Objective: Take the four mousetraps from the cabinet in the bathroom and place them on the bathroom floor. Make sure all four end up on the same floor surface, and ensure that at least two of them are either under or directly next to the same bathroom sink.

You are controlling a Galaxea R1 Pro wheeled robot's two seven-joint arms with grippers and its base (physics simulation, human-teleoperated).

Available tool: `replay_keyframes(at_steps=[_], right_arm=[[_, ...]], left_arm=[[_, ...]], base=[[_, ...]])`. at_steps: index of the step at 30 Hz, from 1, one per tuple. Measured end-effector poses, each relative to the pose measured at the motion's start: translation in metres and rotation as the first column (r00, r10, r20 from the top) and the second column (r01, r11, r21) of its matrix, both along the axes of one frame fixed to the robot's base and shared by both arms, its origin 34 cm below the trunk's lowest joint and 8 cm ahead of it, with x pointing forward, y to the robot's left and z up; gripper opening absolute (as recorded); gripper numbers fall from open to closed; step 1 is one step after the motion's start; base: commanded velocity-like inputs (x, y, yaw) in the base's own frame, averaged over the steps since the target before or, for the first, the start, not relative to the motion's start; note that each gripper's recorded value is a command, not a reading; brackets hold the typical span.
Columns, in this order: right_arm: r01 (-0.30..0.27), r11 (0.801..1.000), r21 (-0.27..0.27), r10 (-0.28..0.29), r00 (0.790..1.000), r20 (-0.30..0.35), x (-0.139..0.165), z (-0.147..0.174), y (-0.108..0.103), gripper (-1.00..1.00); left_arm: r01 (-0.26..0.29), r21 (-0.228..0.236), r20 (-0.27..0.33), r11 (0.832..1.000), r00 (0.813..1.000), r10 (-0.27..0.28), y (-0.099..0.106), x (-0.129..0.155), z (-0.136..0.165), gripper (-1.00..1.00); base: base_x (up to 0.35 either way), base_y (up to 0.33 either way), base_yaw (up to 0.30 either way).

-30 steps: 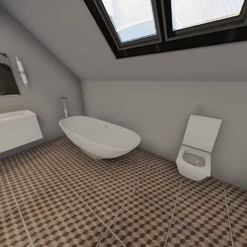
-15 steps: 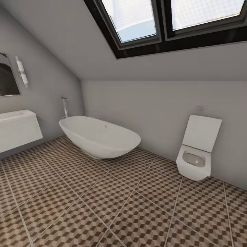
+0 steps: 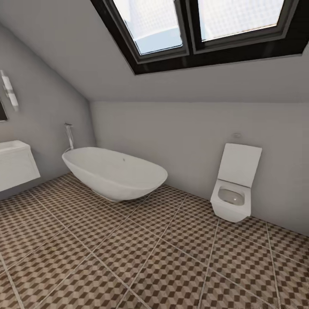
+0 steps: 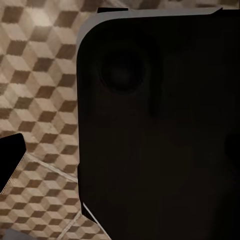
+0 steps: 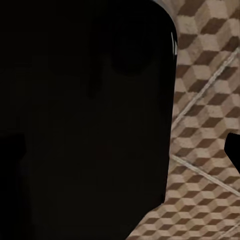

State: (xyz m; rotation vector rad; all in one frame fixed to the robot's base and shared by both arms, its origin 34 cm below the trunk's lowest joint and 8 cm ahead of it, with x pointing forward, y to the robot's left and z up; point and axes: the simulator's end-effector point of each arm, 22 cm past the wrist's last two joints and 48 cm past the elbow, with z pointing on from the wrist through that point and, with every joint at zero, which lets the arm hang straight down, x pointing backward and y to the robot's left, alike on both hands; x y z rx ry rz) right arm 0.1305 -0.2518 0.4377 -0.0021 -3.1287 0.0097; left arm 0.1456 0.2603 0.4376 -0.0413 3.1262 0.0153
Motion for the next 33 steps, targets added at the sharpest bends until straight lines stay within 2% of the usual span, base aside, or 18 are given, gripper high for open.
replay_keyframes(at_steps=[25,33], right_arm=[[0.012,1.0,-0.001,-0.011,1.0,0.016,0.006,0.0,0.0,1.0],[0.016,1.0,-0.001,-0.016,1.0,0.019,0.007,0.0,0.0,1.0]], left_arm=[[0.008,0.0,0.02,1.0,1.0,-0.008,0.0,0.008,0.0,1.0],[0.015,-0.001,0.045,1.0,0.999,-0.015,-0.001,0.02,0.001,1.0]], base=[[0.0,0.0,-0.273],[0.0,0.0,-0.281]])
